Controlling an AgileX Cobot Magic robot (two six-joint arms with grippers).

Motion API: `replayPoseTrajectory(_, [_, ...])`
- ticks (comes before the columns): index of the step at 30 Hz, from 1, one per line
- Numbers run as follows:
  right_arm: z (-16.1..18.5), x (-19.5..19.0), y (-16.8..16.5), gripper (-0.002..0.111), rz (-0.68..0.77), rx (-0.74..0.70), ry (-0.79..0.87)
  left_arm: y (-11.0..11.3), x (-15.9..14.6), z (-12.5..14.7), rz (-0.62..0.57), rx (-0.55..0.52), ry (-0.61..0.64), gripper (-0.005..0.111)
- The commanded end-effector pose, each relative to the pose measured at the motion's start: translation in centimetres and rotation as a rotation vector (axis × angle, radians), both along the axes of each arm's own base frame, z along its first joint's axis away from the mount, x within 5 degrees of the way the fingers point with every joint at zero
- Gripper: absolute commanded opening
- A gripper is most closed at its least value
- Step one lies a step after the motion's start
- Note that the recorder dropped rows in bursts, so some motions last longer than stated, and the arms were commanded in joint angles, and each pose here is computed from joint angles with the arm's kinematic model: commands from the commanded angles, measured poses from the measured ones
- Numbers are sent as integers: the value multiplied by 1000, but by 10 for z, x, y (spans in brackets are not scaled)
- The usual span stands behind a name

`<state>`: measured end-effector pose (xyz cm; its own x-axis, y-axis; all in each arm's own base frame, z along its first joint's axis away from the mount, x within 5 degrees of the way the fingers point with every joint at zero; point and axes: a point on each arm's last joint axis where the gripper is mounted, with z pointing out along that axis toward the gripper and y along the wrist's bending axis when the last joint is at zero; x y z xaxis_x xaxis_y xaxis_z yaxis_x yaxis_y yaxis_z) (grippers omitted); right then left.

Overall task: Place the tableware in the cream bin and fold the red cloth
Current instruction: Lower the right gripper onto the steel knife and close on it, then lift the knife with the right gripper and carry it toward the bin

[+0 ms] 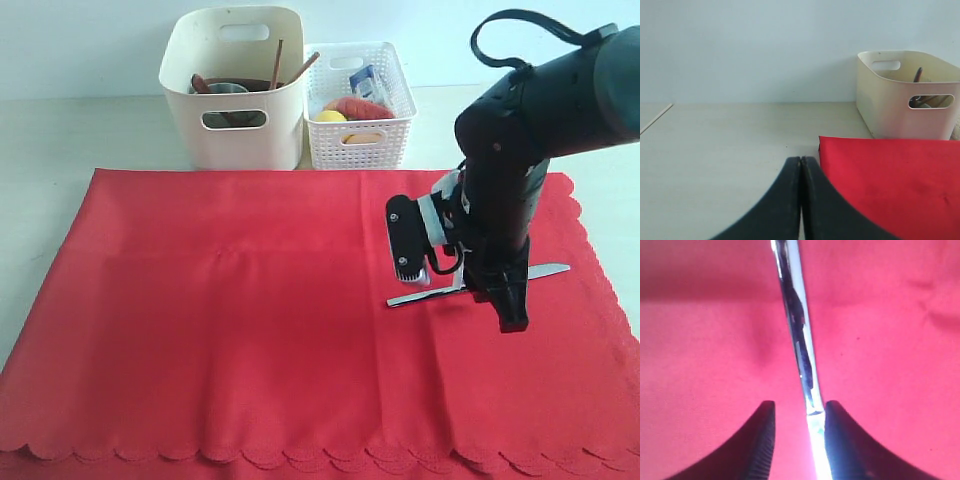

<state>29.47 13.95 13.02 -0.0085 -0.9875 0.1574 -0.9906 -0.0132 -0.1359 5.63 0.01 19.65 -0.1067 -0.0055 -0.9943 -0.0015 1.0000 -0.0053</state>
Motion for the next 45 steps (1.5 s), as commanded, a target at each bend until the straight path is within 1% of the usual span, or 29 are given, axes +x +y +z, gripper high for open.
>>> replayPoseTrajectory(1, [-13,1,-2,46,-27,-34,11,0,0,0,2,-6,-6,2])
replayPoseTrajectory(6, [-24,4,0,46,-8,-25,4,0,0,0,2,-6,-6,2])
replayPoseTrajectory(15, [-33,5,-1,45,27,-58,19,0,0,0,2,-6,-6,2])
replayPoseTrajectory(17, [-34,4,-2,41,54,-72,43,0,0,0,2,-6,-6,2])
replayPoseTrajectory(20, [-34,1,-4,23,88,-102,79,0,0,0,2,-6,-6,2])
replayPoseTrajectory(24, [-34,0,-6,2,102,-115,96,0,0,0,2,-6,-6,2])
replayPoseTrajectory(25, [-34,0,-6,0,99,-117,97,0,0,0,2,-6,-6,2])
replayPoseTrajectory(29, [-30,-1,-7,0,95,-126,104,0,0,0,2,-6,-6,2])
replayPoseTrajectory(34, [-8,0,-6,0,89,-92,40,0,0,0,2,-6,-6,2])
replayPoseTrajectory(36, [5,-1,-5,0,76,-53,2,0,0,0,2,-6,-6,2])
replayPoseTrajectory(38, [23,-1,-1,0,59,26,-71,0,0,0,2,-6,-6,2])
replayPoseTrajectory(40, [42,0,6,0,27,142,-152,0,0,0,2,-6,-6,2])
replayPoseTrajectory(41, [54,0,11,0,-3,231,-206,0,0,0,2,-6,-6,2])
replayPoseTrajectory(42, [60,0,13,0,-21,278,-233,0,0,0,2,-6,-6,2])
replayPoseTrajectory(44, [80,1,22,0,-106,461,-320,0,0,0,2,-6,-6,2])
replayPoseTrajectory(45, [86,2,25,0,-139,524,-352,0,0,0,2,-6,-6,2])
